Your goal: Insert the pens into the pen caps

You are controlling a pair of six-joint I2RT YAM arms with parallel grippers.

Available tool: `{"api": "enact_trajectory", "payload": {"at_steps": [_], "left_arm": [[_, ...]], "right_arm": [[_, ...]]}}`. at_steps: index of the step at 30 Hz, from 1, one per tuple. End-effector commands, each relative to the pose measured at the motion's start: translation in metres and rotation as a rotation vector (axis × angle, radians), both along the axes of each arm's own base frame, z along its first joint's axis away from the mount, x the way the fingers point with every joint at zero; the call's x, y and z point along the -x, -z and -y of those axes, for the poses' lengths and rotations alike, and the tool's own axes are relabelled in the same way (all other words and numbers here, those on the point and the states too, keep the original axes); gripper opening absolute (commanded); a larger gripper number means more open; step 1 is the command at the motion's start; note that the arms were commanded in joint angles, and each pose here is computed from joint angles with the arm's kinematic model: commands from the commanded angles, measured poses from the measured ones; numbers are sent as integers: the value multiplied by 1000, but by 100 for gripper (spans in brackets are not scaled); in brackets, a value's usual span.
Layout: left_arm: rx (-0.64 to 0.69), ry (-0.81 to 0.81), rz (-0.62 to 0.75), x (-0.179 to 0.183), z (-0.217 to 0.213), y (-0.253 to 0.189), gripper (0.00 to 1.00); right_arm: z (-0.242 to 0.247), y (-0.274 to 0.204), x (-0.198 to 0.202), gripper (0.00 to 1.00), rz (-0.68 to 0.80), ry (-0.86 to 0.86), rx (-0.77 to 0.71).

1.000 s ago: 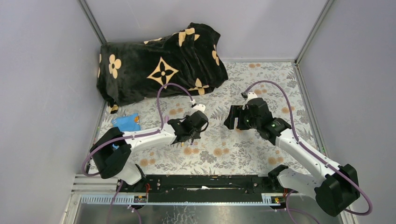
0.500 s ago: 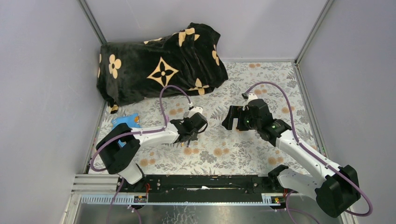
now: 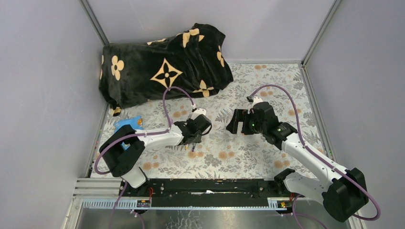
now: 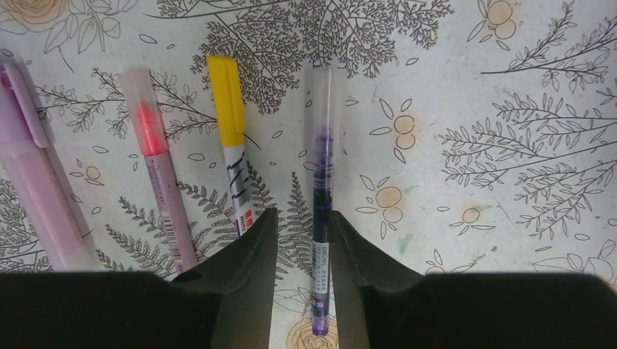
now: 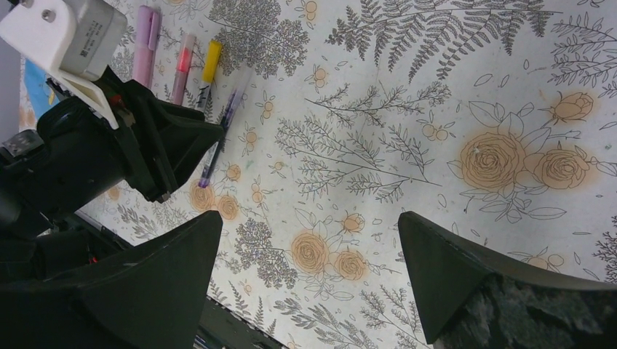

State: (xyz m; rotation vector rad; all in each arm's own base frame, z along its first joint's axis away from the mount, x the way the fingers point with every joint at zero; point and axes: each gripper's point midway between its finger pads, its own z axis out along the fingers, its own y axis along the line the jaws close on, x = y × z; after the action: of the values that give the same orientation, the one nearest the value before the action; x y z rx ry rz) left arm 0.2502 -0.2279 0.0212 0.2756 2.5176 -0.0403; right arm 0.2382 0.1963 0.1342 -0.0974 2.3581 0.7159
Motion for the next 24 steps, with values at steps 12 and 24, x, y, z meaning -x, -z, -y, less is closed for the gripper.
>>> {"api": "enact_trajectory", "payload": {"at_steps": [12,24], "left_arm": [[400,37,416,-35,12,-182,54],[401,-200,738,-13,-90,-296,98]], "right_arm": [[24,-69,-28,100,297,139,-12],[86,-192,-13,100,772,240,82]]}}
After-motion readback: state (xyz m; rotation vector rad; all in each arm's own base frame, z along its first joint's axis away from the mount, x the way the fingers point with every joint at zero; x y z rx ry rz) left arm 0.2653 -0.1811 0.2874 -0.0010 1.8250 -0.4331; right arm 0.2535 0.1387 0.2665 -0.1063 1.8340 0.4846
